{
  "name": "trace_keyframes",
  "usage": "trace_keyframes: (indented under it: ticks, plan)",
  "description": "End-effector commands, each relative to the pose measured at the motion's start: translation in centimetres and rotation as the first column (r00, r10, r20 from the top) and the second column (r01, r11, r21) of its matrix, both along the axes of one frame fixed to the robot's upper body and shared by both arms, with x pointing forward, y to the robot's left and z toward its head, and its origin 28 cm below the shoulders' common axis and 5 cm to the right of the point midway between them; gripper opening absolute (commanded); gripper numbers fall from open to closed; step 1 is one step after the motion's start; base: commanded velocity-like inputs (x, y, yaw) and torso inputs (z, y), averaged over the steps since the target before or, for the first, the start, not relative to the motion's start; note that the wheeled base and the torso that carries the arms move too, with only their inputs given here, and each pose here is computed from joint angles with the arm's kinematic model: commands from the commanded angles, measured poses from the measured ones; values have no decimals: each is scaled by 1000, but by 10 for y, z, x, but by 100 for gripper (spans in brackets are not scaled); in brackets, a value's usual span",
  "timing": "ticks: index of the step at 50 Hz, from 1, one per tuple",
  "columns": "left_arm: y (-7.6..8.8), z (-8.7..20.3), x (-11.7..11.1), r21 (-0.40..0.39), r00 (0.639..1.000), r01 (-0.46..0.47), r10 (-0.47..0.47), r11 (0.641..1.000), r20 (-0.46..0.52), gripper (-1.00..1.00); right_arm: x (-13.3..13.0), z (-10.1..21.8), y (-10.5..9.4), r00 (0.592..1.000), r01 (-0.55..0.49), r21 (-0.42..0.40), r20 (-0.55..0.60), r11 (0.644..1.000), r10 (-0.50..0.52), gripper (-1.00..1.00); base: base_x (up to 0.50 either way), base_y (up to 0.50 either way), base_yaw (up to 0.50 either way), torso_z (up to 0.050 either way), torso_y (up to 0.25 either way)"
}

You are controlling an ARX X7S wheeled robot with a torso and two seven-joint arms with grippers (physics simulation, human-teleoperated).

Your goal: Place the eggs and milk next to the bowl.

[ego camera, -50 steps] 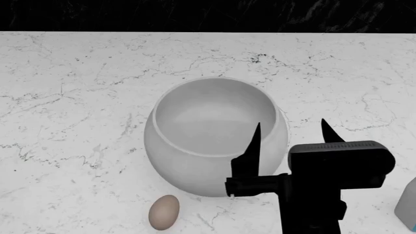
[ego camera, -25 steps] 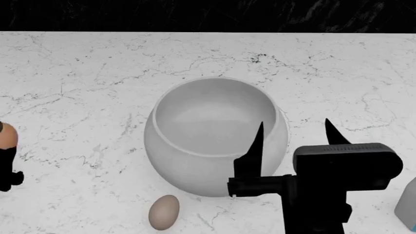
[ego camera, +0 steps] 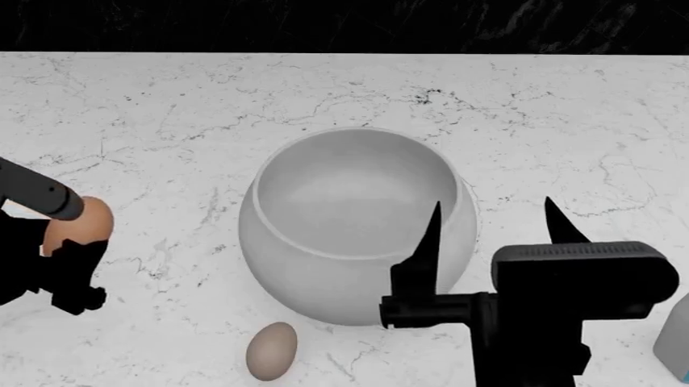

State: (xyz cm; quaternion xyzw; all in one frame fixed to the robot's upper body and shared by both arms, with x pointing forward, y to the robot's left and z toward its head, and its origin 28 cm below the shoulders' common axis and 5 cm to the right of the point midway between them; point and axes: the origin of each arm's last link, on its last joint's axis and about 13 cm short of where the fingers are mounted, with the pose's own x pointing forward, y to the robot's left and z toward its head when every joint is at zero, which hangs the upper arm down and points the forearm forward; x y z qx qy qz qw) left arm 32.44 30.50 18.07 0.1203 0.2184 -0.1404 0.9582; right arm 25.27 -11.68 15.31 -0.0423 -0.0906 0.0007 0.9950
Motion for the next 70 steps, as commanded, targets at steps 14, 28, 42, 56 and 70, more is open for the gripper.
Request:
trace_keyframes:
  ticks: [14,28,42,56,70]
  plan:
    - [-34,5,22,54,986,158,-154,986,-66,-100,-1,0,0,1000,3,6,3,1000,-3,100,0,0,0,0,0]
    - [-44,2,33,78,973,213,-205,974,-104,-100,-1,0,0,1000,3,6,4,1000,-3,100,0,0,0,0,0]
    - [-57,-3,43,91,961,256,-243,962,-131,-100,-1,-1,-3,1000,10,7,0,1000,-10,100,0,0,0,0,0]
    - [-66,-7,47,98,952,284,-268,954,-146,-100,-1,0,-3,1000,14,5,0,1000,-14,100,0,0,0,0,0]
    - [-70,-12,49,102,945,300,-281,948,-166,-100,1,0,-1,1000,10,6,-1,1000,-10,100,0,0,0,0,0]
